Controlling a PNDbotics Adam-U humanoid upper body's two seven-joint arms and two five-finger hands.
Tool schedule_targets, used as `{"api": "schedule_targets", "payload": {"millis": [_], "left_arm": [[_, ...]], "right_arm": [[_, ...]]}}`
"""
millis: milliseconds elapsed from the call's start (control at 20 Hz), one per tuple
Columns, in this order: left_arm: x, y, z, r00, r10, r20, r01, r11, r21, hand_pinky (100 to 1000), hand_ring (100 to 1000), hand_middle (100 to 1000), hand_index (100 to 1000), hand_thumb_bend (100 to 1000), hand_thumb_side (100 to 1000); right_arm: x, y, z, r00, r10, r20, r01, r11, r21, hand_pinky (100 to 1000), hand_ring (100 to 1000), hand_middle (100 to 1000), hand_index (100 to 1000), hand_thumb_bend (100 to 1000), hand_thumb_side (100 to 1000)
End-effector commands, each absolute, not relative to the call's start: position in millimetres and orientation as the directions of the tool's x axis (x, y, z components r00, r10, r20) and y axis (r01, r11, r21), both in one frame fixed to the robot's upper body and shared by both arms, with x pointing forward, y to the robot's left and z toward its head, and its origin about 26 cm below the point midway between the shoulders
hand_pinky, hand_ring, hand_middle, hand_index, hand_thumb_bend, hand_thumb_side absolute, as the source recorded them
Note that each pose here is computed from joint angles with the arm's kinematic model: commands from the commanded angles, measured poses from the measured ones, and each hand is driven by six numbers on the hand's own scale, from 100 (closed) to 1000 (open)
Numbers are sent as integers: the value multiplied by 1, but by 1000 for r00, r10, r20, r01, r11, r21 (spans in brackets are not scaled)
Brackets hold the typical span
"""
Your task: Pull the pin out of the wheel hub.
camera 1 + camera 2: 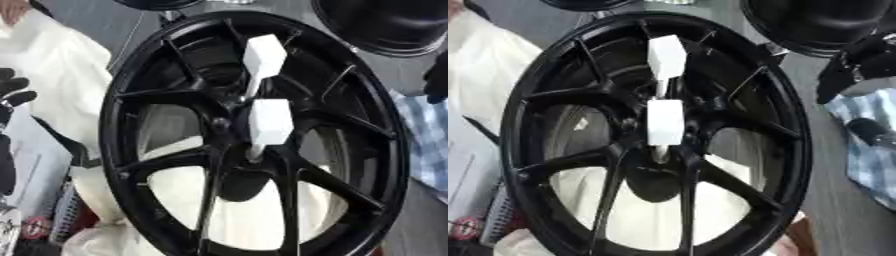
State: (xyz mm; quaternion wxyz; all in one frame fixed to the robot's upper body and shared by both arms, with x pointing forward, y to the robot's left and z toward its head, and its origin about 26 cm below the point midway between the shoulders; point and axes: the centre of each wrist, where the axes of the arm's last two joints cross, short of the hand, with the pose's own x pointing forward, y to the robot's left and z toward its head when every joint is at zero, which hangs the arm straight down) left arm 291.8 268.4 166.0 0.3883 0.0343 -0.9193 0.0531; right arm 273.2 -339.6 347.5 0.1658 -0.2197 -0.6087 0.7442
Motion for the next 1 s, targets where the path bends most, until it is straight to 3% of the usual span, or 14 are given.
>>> {"api": "schedule_targets", "payload": {"millis": [50,500,1000], "left_arm": [[290,269,175,-715,-28,698,-87,995,-49,686,687,645,830,109,753],[291,265,178,-717,-8,697,-59,997,-50,686,687,645,830,115,754],[293,263,181,-721,3,693,-47,998,-52,687,684,644,830,120,754]], "right_arm": [[269,-334,361,-846,515,-138,24,-221,-975,886,818,720,775,100,295],[274,-318,361,-808,585,-64,-10,-123,-992,880,815,708,768,100,288],[278,-300,364,-747,661,78,-26,88,-996,895,836,731,784,100,294]]}}
